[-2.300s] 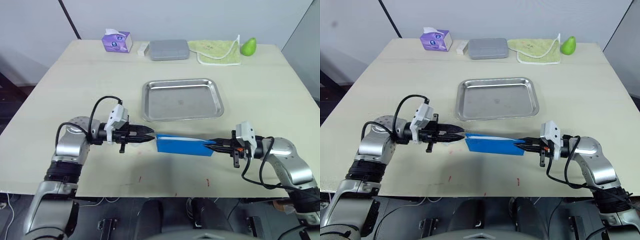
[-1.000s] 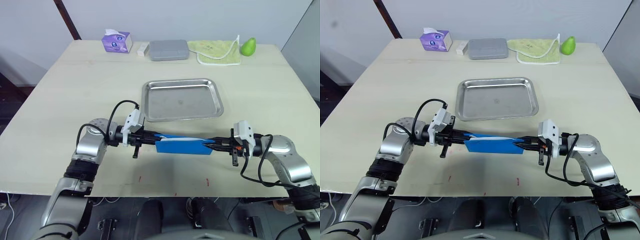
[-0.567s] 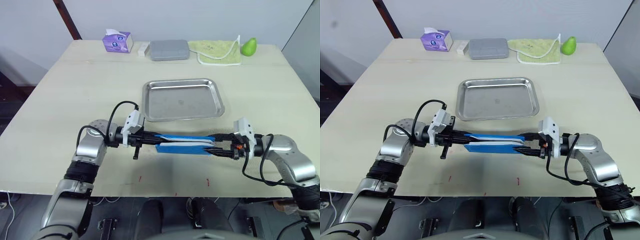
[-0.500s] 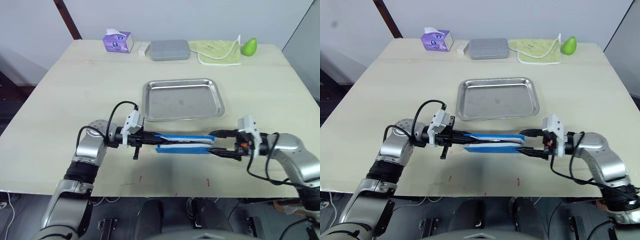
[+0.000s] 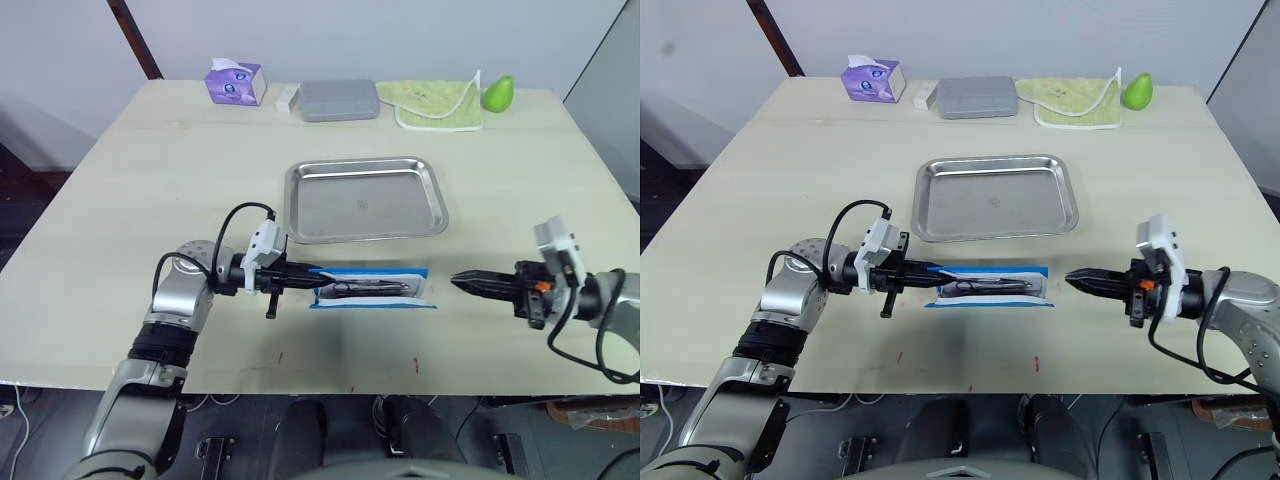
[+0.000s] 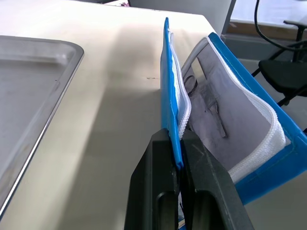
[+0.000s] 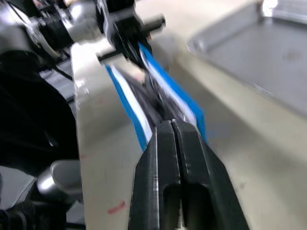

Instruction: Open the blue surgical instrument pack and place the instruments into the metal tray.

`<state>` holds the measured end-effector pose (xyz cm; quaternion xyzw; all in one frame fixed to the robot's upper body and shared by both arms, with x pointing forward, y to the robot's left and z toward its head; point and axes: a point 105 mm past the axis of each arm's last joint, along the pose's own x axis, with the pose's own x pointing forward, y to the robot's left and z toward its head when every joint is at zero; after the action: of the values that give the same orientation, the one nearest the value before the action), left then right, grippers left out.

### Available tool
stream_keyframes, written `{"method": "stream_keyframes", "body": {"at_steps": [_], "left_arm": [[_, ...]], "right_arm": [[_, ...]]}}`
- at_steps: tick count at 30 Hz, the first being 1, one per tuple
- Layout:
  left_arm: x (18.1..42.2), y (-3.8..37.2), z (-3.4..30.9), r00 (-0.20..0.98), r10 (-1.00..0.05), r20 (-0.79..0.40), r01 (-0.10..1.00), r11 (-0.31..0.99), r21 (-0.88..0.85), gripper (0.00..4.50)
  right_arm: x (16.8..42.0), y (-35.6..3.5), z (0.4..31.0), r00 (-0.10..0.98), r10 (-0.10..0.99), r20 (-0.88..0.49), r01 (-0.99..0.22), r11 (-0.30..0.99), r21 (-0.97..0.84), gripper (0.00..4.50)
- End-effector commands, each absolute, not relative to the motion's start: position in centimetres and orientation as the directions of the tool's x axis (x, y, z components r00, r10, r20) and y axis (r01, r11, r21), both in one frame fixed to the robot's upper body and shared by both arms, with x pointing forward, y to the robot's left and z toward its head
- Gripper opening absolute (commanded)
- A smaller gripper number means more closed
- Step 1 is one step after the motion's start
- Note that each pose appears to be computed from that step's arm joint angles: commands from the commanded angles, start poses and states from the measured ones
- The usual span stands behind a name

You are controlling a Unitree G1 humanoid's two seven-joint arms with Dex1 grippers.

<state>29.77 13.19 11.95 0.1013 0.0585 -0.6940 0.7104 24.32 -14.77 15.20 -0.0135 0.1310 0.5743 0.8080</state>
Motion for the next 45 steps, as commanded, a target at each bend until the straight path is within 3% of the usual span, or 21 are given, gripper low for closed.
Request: {"method": "stream_keyframes", "body": {"at_steps": [1, 11, 20, 32, 45], "left_arm": [[29.1, 12.6, 12.7, -0.021, -0.980, -0.198, 0.998, -0.033, 0.054, 0.00], [28.5, 13.0, 13.2, -0.031, -0.982, -0.188, 0.999, -0.036, 0.023, 0.00], [28.6, 12.9, 12.6, -0.022, -0.979, -0.201, 1.000, -0.024, 0.008, 0.00], [32.3, 12.2, 11.0, 0.155, -0.944, -0.293, 0.987, 0.133, 0.091, 0.00], [34.3, 11.8, 8.3, 0.270, -0.860, -0.433, 0.959, 0.202, 0.197, 0.00]], "right_arm": [[24.5, -13.9, 14.9, 0.290, 0.925, -0.246, -0.945, 0.318, 0.081, 0.04], [23.8, -12.9, 14.1, 0.222, 0.939, -0.262, -0.962, 0.254, 0.095, 0.04], [22.1, -11.9, 10.3, 0.121, 0.906, -0.405, -0.982, 0.170, 0.087, 0.04], [21.0, -11.1, 8.2, 0.073, 0.866, -0.495, -0.987, 0.135, 0.091, 0.04], [20.9, -11.0, 6.6, 0.063, 0.827, -0.559, -0.986, 0.138, 0.093, 0.04]]}}
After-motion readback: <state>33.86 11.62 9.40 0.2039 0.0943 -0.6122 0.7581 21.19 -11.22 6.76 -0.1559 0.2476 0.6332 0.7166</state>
